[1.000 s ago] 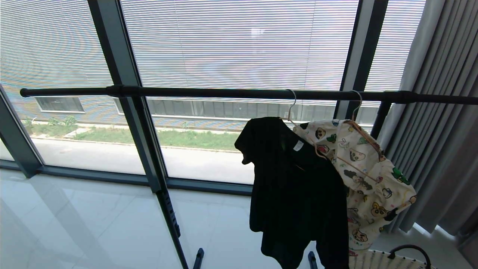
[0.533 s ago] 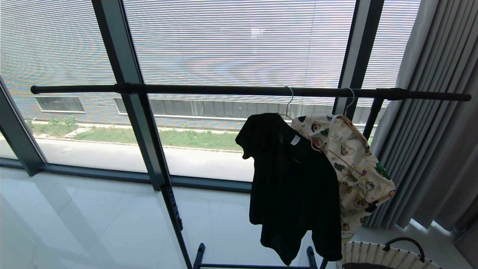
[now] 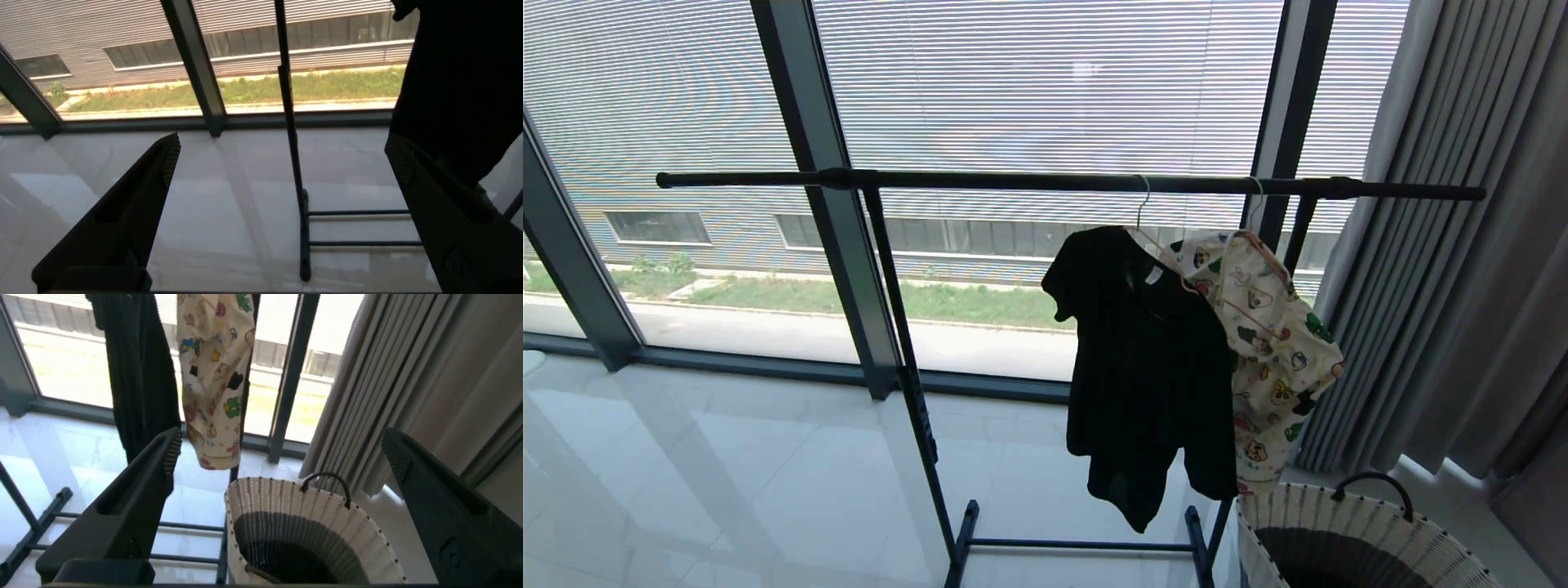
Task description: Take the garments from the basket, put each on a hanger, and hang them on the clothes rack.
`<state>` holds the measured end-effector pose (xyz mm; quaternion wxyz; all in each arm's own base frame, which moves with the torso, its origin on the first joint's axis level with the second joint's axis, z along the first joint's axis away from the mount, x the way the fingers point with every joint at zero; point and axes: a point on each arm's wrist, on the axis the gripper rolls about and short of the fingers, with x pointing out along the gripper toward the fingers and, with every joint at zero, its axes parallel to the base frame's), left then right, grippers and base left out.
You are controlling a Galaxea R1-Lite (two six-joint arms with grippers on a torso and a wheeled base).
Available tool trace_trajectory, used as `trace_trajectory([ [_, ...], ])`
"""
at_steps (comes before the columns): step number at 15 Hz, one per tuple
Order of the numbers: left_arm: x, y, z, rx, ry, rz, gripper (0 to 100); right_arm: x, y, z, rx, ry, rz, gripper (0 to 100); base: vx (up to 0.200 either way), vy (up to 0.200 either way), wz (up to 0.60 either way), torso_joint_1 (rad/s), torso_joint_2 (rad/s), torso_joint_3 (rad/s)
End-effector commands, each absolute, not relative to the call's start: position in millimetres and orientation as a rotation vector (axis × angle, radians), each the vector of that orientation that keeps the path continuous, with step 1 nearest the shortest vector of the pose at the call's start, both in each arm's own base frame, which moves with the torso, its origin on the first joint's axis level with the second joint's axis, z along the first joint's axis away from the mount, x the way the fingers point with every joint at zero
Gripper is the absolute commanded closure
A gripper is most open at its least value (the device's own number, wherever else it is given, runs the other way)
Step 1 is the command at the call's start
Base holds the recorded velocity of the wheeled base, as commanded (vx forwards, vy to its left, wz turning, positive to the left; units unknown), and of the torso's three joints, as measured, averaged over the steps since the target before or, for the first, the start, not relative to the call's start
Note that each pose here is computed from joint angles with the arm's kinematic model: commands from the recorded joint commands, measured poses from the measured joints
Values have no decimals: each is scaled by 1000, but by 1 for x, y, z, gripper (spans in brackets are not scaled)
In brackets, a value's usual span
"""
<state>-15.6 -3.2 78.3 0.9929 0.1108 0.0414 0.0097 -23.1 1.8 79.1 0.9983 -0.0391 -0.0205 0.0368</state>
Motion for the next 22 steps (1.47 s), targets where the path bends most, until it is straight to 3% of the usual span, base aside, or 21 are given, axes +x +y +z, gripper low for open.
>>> trace_trajectory([
  [1,-15,-3,78,223,86,20,0,-23,2,79,-78,-39,69,0,-200,0,0,-2,12,7],
  [7,-15,-3,78,220,85,20,0,-23,2,79,-78,-39,69,0,-200,0,0,2,4,2],
  [10,-16,-3,72,167,148,18,0,-23,2,79,-78,-39,69,0,0,0,0,0,0,0],
  [22,-16,-3,72,165,148,21,0,-23,2,79,-83,-38,71,0,0,0,0,-4,8,5],
])
